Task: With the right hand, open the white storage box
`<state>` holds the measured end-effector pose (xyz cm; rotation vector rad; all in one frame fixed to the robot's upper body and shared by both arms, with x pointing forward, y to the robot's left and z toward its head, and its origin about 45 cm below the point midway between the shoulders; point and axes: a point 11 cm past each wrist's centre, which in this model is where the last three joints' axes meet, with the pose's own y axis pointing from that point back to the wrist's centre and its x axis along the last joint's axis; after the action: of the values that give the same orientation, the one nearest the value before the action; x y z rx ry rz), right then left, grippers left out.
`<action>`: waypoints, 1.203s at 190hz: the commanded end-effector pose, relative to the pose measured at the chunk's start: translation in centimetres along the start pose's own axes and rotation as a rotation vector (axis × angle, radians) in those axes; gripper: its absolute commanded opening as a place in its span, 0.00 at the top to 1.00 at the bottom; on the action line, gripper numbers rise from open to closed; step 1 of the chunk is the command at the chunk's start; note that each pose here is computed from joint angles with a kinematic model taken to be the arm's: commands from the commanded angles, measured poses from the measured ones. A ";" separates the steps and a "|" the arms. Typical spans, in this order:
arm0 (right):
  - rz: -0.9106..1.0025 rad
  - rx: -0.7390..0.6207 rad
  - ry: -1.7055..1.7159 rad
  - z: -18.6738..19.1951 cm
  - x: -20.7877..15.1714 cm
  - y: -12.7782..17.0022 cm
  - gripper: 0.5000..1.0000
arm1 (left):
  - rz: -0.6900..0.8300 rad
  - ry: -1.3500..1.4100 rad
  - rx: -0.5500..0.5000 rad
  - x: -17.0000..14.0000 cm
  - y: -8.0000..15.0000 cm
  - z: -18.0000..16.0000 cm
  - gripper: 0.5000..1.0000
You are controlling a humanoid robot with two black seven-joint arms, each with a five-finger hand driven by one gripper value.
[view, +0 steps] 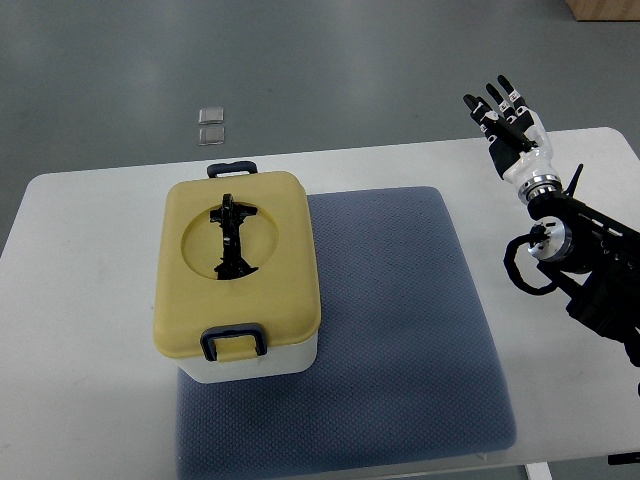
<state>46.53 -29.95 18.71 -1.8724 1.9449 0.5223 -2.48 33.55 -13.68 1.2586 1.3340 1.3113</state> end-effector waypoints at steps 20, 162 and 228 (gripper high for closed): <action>0.006 0.003 0.005 -0.1 0.3 0.0 0.14 | -0.005 -0.001 0.001 -0.2 0.0 0.0 0.00; -0.161 0.050 0.266 -7.0 -2.7 -2.6 0.14 | -0.001 0.000 0.001 0.0 0.0 0.0 0.00; -0.697 0.111 0.922 -12.9 -14.1 -3.6 0.14 | -0.001 0.000 0.001 0.0 0.0 0.0 0.00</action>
<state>50.45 -27.63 33.64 -2.6212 1.6720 -0.4788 -2.47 33.51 -13.68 1.2580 1.3343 1.3104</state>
